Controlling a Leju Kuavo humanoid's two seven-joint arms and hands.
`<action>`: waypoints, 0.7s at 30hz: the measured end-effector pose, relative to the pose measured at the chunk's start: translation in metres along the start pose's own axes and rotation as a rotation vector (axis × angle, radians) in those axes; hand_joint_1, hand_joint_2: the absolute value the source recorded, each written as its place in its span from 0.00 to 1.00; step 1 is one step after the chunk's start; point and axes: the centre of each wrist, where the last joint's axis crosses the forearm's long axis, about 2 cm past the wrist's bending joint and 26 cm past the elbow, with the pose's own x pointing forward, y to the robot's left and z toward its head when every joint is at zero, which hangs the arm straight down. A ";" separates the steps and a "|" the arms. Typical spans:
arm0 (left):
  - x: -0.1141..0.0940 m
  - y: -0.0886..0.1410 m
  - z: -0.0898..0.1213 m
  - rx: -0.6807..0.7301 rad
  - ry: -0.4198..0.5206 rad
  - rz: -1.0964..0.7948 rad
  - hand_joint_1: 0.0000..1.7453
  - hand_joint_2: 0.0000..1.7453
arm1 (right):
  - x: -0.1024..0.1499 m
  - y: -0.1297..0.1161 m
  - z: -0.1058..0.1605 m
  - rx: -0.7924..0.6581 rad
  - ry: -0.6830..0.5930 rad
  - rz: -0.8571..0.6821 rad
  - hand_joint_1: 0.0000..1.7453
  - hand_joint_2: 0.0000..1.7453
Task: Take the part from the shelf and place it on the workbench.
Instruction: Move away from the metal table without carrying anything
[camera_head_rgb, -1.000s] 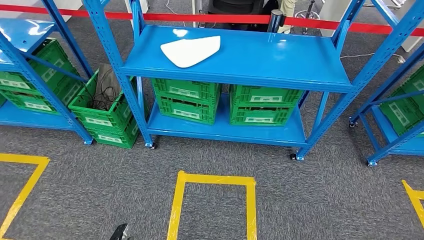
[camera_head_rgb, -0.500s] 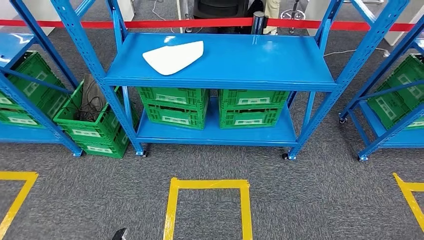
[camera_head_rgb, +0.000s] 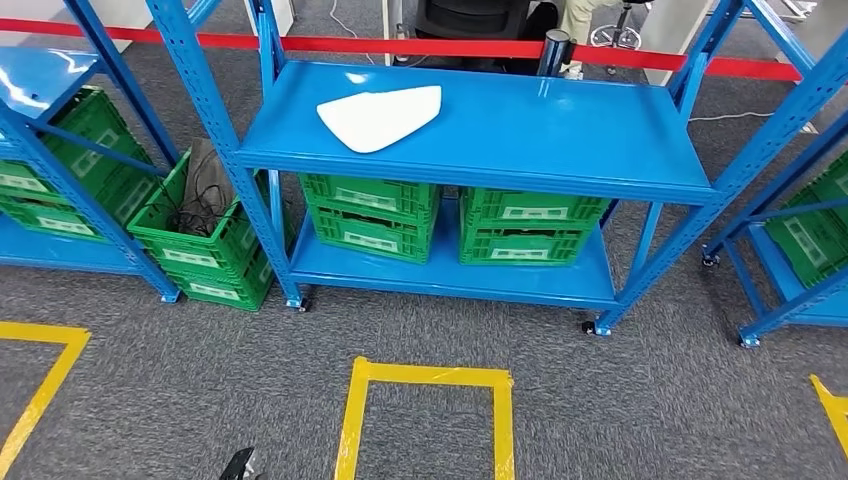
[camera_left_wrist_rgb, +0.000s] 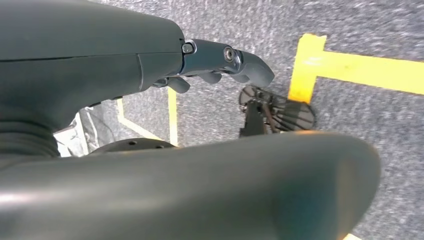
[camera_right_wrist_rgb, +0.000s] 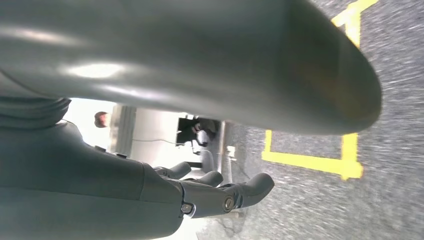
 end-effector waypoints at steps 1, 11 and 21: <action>0.000 0.000 0.000 -0.001 0.000 0.000 0.00 0.00 | 0.000 -0.001 0.000 -0.002 -0.001 -0.001 0.00 0.00; 0.000 0.001 0.000 0.001 -0.002 0.000 0.00 0.00 | 0.001 -0.001 0.000 -0.003 -0.004 -0.002 0.00 0.00; 0.003 0.002 0.000 0.002 -0.010 0.002 0.00 0.00 | 0.003 0.001 0.001 -0.004 -0.006 0.001 0.00 0.00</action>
